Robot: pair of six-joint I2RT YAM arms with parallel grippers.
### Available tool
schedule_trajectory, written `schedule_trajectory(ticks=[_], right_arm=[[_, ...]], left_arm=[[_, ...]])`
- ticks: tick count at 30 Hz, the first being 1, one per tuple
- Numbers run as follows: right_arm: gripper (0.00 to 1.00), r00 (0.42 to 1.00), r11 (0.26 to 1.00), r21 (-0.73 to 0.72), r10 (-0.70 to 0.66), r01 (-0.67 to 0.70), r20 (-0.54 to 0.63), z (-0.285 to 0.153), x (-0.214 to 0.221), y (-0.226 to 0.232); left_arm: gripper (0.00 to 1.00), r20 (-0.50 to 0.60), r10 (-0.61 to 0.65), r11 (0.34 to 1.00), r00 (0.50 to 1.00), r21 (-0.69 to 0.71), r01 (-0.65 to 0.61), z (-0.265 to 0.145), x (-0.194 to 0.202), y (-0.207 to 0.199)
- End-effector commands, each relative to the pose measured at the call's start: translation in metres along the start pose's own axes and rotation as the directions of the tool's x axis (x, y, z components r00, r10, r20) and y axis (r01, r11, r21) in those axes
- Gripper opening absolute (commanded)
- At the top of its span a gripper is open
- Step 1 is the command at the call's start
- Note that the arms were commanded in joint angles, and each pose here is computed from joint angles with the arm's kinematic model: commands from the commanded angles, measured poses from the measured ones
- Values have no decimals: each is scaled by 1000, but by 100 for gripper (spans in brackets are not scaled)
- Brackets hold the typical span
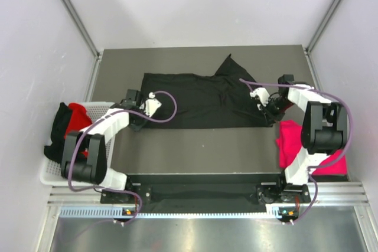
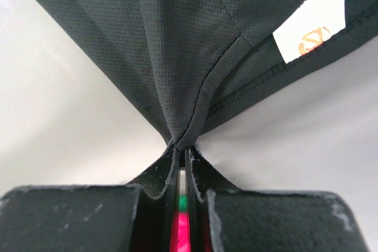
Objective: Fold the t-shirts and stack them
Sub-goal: Fold the tshirt
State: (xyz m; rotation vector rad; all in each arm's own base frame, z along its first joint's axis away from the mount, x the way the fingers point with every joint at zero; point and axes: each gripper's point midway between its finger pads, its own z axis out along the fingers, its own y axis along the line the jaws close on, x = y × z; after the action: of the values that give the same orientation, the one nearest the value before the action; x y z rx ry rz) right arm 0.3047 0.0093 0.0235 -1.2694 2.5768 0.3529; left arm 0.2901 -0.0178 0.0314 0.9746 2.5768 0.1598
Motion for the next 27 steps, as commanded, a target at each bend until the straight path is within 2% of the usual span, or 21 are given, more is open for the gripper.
schedule_trajectory(ticks=[1,7,14,18,19,21,23,27], right_arm=[[1,999,999,-33,-18,16,-35,-23,16,20],[2,999,997,-66,-28,25,-37,-32,24,41],[3,999,992,-126,-27,23,-31,-38,28,62],[11,999,985,-168,-31,24,-35,-37,30,70],[13,999,983,-179,-31,25,-33,-37,30,71],[17,999,979,-202,-39,31,-36,-41,30,76],[21,998,977,-210,-50,43,-26,-49,25,77],[25,997,978,-193,-77,74,-11,-71,16,74]], left_arm=[[0,2,24,999,1000,-34,-24,-25,9,3],[0,19,15,999,1000,-32,-14,-46,15,-3],[0,7,25,999,1000,-39,-25,-49,25,-6],[0,1,19,999,1000,-36,-19,-47,27,-8],[3,-1,10,999,1000,-37,-10,-48,28,-8],[17,2,2,999,1000,-42,-2,-53,27,-7],[22,9,-5,1000,1000,-25,5,-64,25,-10],[30,118,-1,998,993,-64,9,-97,7,-2]])
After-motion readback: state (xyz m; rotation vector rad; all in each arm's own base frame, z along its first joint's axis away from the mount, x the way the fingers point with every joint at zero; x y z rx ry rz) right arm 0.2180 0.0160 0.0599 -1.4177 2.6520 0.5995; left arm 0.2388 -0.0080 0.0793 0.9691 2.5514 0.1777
